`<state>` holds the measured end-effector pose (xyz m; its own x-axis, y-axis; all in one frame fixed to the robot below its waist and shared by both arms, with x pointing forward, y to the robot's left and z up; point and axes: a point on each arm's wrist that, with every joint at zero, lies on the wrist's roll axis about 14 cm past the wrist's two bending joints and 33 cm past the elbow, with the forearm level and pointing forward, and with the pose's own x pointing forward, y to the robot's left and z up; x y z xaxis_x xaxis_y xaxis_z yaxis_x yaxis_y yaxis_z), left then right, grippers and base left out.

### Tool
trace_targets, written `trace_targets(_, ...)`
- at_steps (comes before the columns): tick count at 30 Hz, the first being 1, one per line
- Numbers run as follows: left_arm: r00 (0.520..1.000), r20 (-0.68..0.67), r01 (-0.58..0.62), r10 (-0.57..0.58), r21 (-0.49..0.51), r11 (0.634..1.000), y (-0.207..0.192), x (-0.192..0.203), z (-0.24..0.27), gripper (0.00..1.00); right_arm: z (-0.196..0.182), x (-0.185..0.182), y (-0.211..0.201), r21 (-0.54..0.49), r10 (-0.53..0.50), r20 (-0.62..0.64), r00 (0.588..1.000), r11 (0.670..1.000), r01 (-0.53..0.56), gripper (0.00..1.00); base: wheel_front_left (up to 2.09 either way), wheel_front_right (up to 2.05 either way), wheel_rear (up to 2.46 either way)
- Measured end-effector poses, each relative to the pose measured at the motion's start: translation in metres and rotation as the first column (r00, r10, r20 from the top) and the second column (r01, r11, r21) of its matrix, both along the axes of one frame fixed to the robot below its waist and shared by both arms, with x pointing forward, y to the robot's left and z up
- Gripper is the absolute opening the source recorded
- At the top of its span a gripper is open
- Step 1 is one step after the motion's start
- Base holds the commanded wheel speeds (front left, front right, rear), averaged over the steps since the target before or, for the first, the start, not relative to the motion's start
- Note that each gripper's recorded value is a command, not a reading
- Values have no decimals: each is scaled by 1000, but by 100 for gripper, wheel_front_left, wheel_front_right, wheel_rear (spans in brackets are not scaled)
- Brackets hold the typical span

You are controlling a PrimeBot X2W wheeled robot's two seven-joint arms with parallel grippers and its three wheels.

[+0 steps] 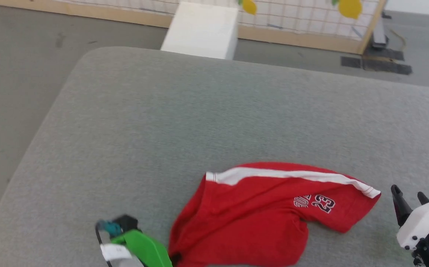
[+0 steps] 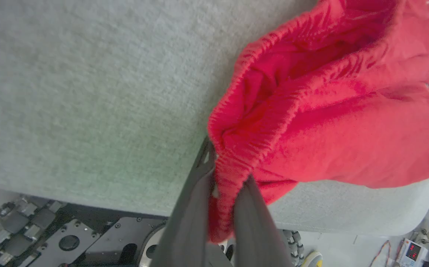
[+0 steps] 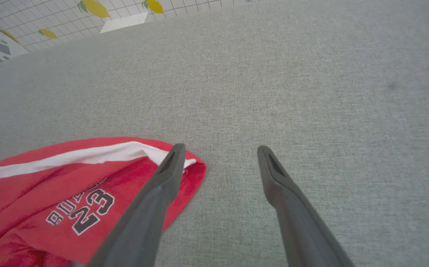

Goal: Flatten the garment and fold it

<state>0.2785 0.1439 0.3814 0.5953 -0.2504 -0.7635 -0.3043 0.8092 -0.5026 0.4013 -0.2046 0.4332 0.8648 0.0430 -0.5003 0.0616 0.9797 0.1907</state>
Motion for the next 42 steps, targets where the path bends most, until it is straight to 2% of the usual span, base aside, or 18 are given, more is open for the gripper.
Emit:
trace_targets(1,1000,-12,-10,10,-30,1000,-4,-6,-1,0,1,2,4,1,11,2,1000,1000,-11,100,0,0,0)
trace_targets(2,1000,-17,-27,26,-60,998,-7,-10,-1,23,1,3,7,2,19,4,1000,1000,-19,100,0,0,0)
trace_targets(3,999,-15,-39,38,-73,997,-8,-12,0,100,2,4,10,3,27,6,1000,1000,-27,100,0,0,0)
trace_targets(9,984,122,-119,133,-118,986,4,5,26,100,4,2,13,4,37,10,999,999,-37,100,0,0,0)
trace_targets(13,954,256,-154,159,-39,987,30,23,52,100,3,-1,9,6,26,7,1000,1000,-26,100,0,0,0)
trace_targets(16,914,397,-128,82,91,988,44,43,79,100,2,-4,4,5,12,4,1000,1000,-12,100,0,0,0)
trace_targets(18,873,487,-81,-7,159,984,40,62,101,100,1,-5,1,4,2,1,1000,1000,-2,100,0,0,0)
trace_targets(22,799,568,44,-196,269,962,15,92,126,100,-2,-8,-5,2,-12,-10,1000,1000,12,100,0,0,0)
trace_targets(26,759,528,206,-381,360,910,-16,112,122,100,-7,-11,-10,0,-28,-26,999,1000,28,100,0,0,0)
trace_targets(27,758,455,300,-467,392,869,-31,116,108,100,-10,-13,-14,-1,-39,-34,999,999,39,100,0,0,0)
trace_targets(30,784,323,403,-530,384,831,-42,116,81,100,-14,-16,-19,-2,-54,-45,997,999,54,100,0,0,0)
trace_targets(34,808,175,480,-563,361,800,-45,113,55,100,-18,-22,-29,-6,-83,-61,995,997,83,100,0,0,0)
trace_targets(42,813,70,517,-577,369,773,-44,120,29,100,-26,-25,-40,-15,-117,-84,990,993,117,100,0,0,0)
